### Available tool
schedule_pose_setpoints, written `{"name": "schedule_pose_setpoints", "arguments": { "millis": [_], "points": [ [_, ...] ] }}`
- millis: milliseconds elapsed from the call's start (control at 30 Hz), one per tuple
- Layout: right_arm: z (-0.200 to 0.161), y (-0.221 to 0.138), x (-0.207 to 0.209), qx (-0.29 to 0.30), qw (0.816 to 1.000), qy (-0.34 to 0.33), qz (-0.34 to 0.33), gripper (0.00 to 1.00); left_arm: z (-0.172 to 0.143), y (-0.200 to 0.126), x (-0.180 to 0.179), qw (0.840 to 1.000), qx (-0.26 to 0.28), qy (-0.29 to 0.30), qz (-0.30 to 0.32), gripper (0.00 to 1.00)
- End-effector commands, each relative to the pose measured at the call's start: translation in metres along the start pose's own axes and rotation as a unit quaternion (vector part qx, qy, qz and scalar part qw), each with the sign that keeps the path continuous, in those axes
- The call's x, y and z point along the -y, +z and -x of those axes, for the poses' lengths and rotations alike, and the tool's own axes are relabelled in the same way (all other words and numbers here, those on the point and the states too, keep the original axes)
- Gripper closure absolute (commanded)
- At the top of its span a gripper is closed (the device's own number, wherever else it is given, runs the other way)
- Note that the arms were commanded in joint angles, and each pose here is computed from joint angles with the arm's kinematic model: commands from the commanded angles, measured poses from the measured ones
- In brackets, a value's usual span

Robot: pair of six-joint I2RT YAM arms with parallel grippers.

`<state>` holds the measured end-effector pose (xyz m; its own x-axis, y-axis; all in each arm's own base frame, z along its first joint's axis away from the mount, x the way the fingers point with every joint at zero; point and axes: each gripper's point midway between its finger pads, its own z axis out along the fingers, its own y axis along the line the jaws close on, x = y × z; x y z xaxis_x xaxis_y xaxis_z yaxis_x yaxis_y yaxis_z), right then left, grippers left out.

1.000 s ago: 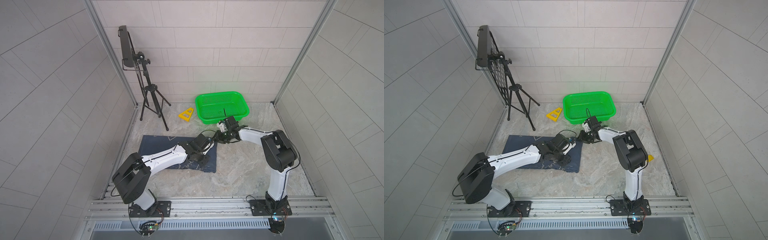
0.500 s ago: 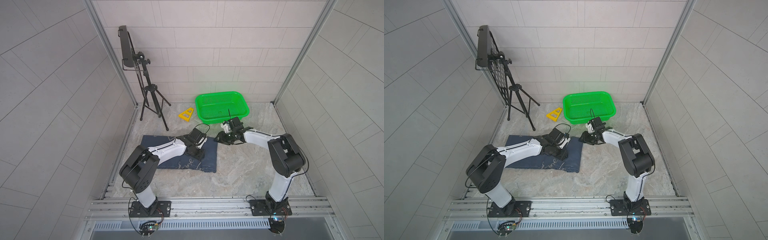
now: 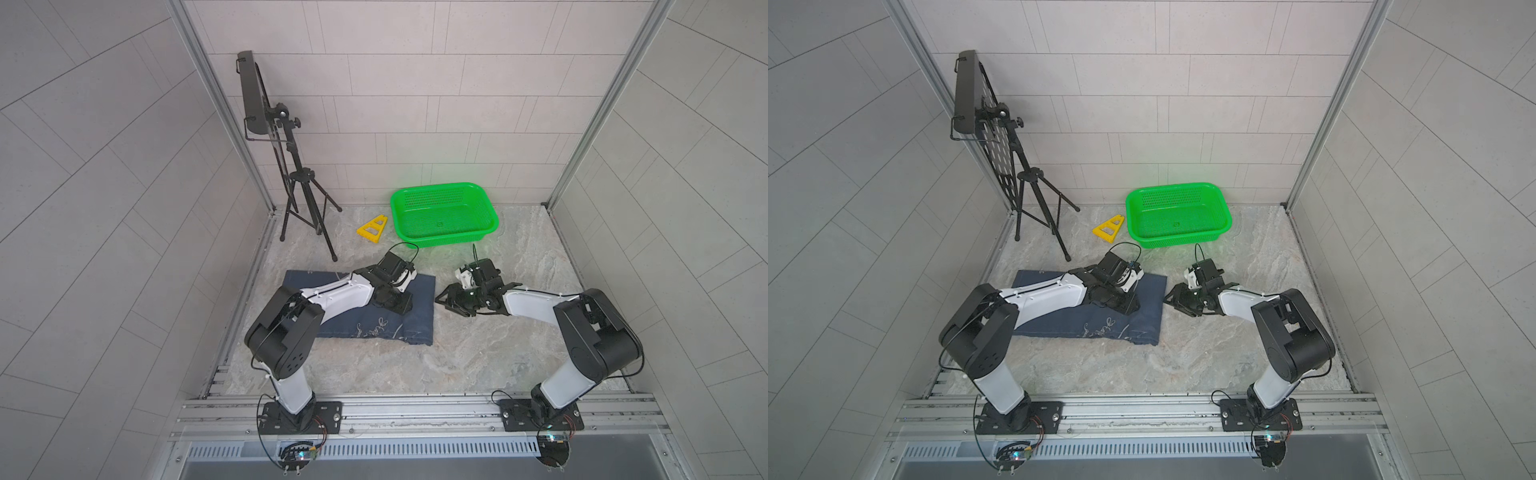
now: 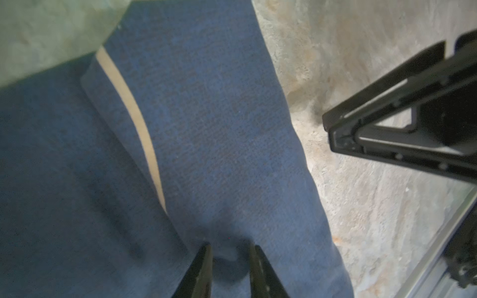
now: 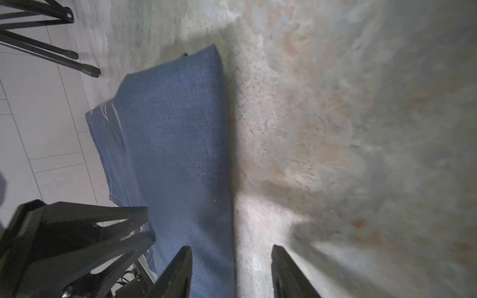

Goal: Roll up the pillowcase
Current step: Roll the pillowcase at the center of the board.

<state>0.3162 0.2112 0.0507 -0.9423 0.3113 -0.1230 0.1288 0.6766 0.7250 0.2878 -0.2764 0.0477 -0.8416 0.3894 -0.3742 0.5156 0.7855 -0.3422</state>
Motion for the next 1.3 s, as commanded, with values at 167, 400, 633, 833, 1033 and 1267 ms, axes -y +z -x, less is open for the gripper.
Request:
{"name": "schedule_pose_setpoints", "arguments": {
  "millis": [167, 400, 633, 833, 1033, 1267],
  "points": [
    [0.005, 0.001, -0.013, 0.010, 1.000, -0.002, 0.022, 0.46, 0.029, -0.012, 0.004, 1.000, 0.023, 0.000, -0.011, 0.91],
    [0.003, 0.007, -0.011, 0.005, 1.000, 0.005, 0.026, 0.46, 0.030, -0.019, -0.001, 1.000, 0.000, 0.020, 0.003, 0.96],
    [0.001, 0.012, -0.012, 0.000, 1.000, 0.005, 0.029, 0.46, 0.022, -0.016, -0.019, 0.999, -0.027, 0.035, 0.031, 0.95],
    [-0.003, 0.020, -0.012, -0.012, 1.000, 0.003, 0.029, 0.46, 0.012, 0.000, -0.032, 0.997, -0.055, 0.046, 0.042, 0.95],
    [-0.003, 0.036, -0.016, -0.022, 0.998, 0.014, 0.055, 0.44, 0.018, 0.004, -0.052, 0.994, -0.048, 0.052, 0.078, 0.94],
    [0.005, 0.046, -0.031, -0.020, 0.993, 0.020, 0.111, 0.41, 0.009, 0.013, -0.062, 0.992, -0.067, 0.058, 0.093, 0.92]
  ]
}}
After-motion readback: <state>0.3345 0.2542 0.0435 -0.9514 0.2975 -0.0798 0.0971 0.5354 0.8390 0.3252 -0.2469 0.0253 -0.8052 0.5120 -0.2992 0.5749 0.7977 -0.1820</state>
